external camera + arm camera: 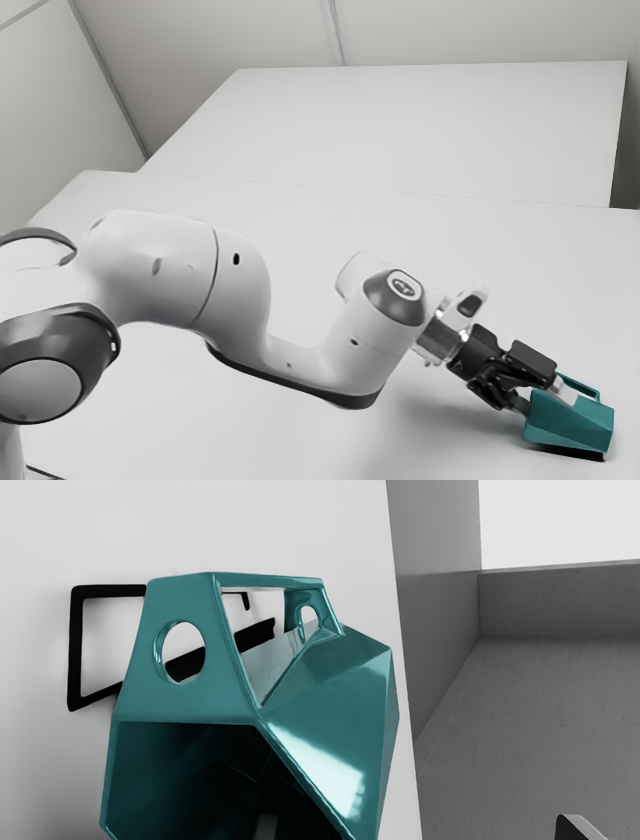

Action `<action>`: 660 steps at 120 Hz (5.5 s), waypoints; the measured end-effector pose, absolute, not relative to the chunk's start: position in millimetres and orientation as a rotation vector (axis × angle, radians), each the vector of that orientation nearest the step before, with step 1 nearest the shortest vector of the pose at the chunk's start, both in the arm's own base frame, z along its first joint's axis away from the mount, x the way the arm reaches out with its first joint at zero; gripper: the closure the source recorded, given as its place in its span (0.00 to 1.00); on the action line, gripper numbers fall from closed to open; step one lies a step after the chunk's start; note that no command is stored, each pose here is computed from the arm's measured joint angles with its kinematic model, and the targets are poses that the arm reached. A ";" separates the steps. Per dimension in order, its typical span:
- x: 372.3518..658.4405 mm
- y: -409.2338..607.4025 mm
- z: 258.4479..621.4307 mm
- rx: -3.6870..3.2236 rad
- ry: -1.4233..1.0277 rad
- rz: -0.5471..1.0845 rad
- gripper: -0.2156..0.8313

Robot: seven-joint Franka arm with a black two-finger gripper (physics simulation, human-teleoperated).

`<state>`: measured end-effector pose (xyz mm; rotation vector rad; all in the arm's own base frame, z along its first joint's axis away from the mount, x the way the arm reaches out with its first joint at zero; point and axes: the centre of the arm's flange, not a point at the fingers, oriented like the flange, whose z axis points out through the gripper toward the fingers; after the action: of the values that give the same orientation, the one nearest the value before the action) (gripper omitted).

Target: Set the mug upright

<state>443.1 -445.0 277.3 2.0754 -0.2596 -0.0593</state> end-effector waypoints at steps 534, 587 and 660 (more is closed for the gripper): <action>525.3 -57.5 347.1 3.210 -0.563 -0.202 0.94; 526.8 -58.7 353.7 3.206 -0.576 -0.180 0.78; 538.0 -66.8 441.6 3.202 -0.573 0.022 0.62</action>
<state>538.0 -66.8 441.6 3.2025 -0.5731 0.0218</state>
